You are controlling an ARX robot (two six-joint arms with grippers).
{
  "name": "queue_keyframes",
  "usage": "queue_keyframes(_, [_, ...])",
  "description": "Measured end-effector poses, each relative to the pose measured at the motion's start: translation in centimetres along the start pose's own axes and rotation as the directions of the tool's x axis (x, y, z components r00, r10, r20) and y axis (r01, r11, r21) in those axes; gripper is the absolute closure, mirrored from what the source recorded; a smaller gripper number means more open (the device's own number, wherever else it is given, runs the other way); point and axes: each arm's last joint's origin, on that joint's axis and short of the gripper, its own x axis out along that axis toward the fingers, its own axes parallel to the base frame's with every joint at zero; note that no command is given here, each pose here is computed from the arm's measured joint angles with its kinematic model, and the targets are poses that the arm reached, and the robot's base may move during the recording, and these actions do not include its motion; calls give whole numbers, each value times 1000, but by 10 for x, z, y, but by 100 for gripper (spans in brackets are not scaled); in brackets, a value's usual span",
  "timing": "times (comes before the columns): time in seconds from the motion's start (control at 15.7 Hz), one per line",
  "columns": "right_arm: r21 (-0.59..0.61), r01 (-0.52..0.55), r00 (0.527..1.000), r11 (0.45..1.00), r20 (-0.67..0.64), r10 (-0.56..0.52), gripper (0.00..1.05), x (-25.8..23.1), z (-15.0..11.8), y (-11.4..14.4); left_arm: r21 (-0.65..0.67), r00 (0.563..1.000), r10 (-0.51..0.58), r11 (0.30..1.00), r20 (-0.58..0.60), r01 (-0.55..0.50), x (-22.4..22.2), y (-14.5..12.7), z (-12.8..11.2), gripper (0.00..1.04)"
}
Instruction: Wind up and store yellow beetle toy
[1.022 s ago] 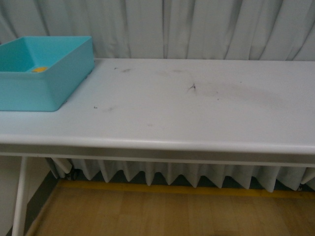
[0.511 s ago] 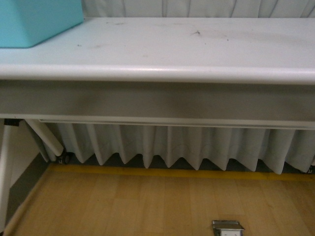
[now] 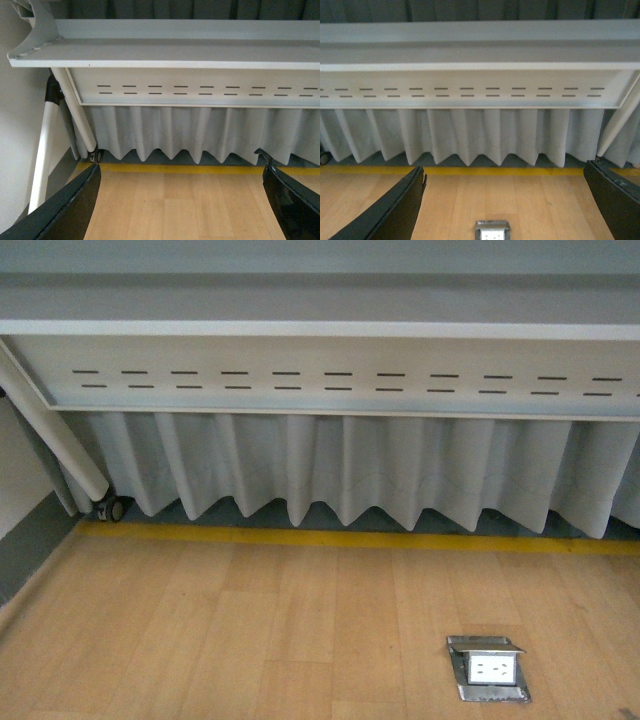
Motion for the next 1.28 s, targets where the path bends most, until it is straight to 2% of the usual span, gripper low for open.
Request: queue_keyframes(1.28, [0,0,1000,1000,3,0,6,0,0,0,0,1000,0,1000,2,0,0,0,0,7])
